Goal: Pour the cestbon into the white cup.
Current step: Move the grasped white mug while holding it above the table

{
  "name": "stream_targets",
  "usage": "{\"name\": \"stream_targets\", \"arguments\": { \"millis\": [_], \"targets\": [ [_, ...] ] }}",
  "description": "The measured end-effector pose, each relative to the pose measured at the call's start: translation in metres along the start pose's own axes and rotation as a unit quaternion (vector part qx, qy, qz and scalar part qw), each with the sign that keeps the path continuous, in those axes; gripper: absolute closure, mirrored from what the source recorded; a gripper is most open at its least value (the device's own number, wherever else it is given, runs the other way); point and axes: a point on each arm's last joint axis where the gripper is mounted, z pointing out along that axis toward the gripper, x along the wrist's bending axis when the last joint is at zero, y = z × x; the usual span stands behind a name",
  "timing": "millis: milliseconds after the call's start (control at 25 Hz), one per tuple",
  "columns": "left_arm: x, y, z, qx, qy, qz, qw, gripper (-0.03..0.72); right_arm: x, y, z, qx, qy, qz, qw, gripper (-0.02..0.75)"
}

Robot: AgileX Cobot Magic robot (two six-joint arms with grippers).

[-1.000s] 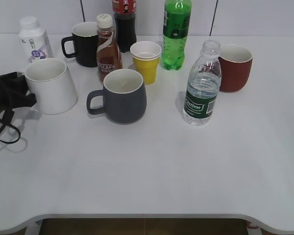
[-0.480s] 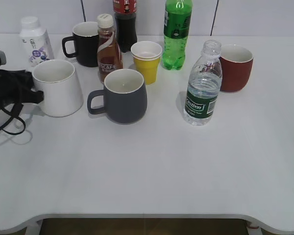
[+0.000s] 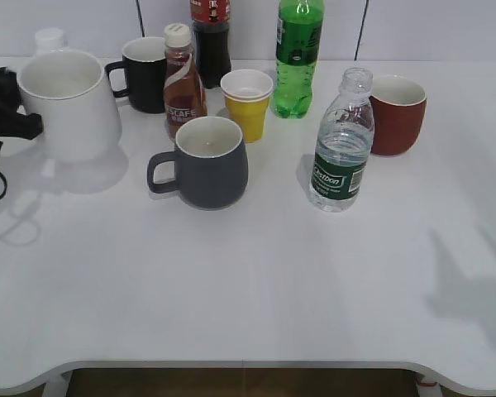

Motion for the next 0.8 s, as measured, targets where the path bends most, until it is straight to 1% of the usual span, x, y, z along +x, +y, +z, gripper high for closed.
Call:
{"name": "stream_targets", "arguments": {
  "millis": [40, 160, 240, 320, 440, 600, 680, 760, 800],
  "targets": [
    [-0.001, 0.003, -0.004, -0.002, 0.0, 0.002, 1.0, 0.656, -0.003, 0.002, 0.008, -0.013, -0.013, 0.009, 1.0, 0.288],
    [-0.002, 0.008, -0.013, -0.005, 0.001, 0.005, 1.0, 0.656, -0.012, 0.0, 0.031, -0.013, -0.046, 0.027, 0.998, 0.288],
    [-0.003, 0.011, -0.017, -0.009, 0.001, 0.008, 1.0, 0.656, -0.014, -0.002, 0.042, -0.01, -0.055, 0.04, 0.998, 0.288],
    [-0.004, 0.013, -0.018, -0.012, -0.001, 0.011, 1.0, 0.656, -0.012, -0.001, 0.048, -0.021, -0.053, 0.051, 0.997, 0.288],
    [-0.004, 0.013, -0.019, -0.012, -0.004, 0.014, 1.0, 0.657, -0.002, 0.005, 0.051, -0.055, -0.021, 0.064, 0.996, 0.288],
    [-0.005, 0.013, -0.02, -0.011, -0.006, 0.015, 1.0, 0.657, 0.025, 0.01, 0.048, -0.098, 0.074, 0.071, 0.99, 0.288],
    [-0.005, 0.013, -0.02, -0.011, -0.006, 0.015, 1.0, 0.657, 0.041, -0.002, 0.051, -0.084, 0.123, 0.083, 0.985, 0.288],
    [-0.005, 0.013, -0.02, -0.011, -0.006, 0.016, 1.0, 0.657, 0.056, -0.03, 0.06, -0.031, 0.15, 0.072, 0.986, 0.288],
    [-0.005, 0.013, -0.02, -0.011, -0.006, 0.016, 1.0, 0.657, 0.062, -0.047, 0.066, 0.005, 0.156, 0.066, 0.986, 0.288]
  ]
}}
